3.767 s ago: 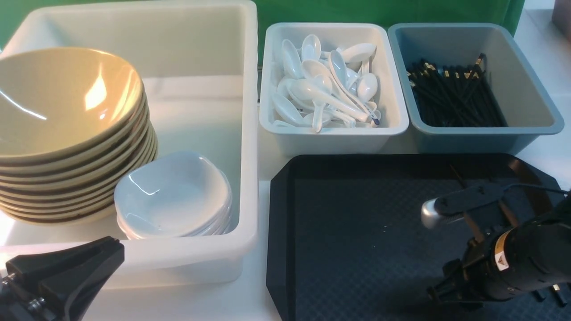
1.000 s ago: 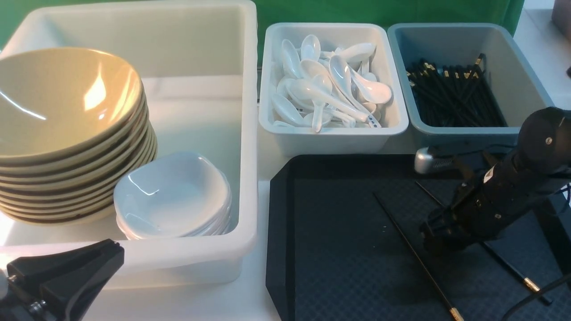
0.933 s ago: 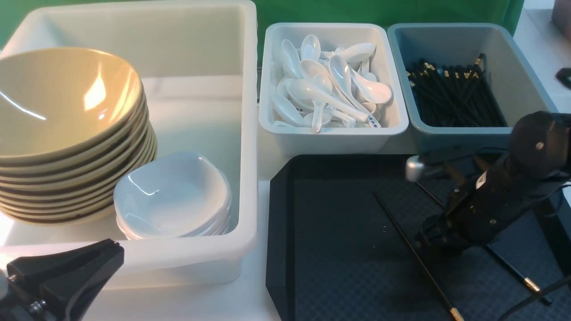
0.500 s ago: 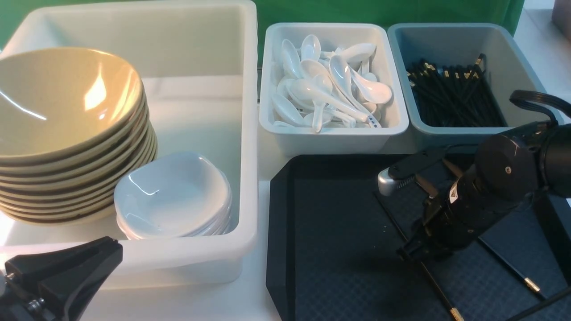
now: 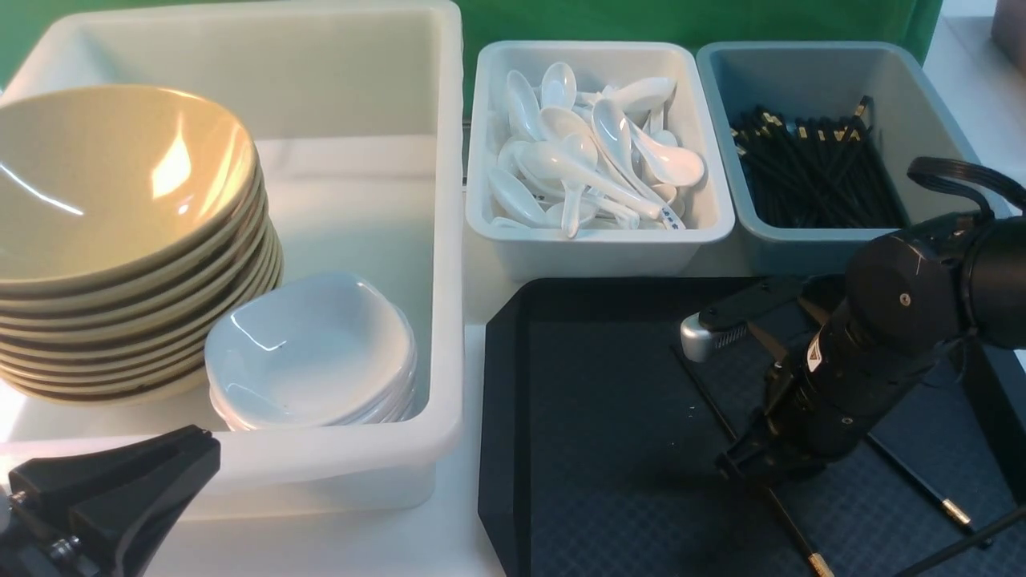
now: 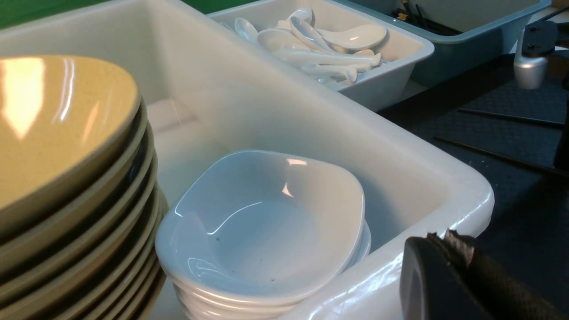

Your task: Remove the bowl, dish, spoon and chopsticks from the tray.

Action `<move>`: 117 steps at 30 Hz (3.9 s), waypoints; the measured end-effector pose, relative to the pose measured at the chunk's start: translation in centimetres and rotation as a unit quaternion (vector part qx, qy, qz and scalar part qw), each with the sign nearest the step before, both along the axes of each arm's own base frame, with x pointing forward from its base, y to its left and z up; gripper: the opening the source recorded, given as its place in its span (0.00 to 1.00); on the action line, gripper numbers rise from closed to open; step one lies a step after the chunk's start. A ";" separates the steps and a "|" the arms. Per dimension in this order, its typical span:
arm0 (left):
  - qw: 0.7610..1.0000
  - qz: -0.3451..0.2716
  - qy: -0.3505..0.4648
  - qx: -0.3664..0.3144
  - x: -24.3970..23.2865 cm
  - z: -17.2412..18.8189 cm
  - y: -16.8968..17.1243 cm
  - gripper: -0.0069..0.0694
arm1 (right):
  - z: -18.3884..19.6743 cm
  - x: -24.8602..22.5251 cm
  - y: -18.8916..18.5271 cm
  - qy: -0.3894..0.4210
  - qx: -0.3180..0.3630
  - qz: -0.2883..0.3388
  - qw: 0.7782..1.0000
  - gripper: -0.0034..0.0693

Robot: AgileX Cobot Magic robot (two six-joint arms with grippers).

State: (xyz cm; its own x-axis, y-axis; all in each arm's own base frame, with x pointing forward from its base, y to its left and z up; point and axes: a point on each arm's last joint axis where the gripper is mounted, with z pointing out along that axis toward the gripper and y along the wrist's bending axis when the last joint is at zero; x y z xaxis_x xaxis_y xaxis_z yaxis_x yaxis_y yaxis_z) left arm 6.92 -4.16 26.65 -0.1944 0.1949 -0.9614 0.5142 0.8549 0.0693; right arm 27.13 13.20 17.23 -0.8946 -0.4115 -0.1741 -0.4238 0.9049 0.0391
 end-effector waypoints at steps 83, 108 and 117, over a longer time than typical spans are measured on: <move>1.000 0.011 -0.004 0.002 0.2 -0.7 0.1 0.08 | 4.7 -1.9 -6.7 -0.066 -0.026 0.004 0.998 0.15; 1.000 0.015 -0.011 0.004 0.3 -0.6 0.2 0.08 | 16.1 11.0 -8.5 -0.441 0.077 -0.120 0.886 0.46; 1.000 0.011 -0.013 0.026 0.3 -0.8 0.3 0.08 | 25.7 -0.8 -8.3 -0.528 0.069 -0.042 0.845 0.13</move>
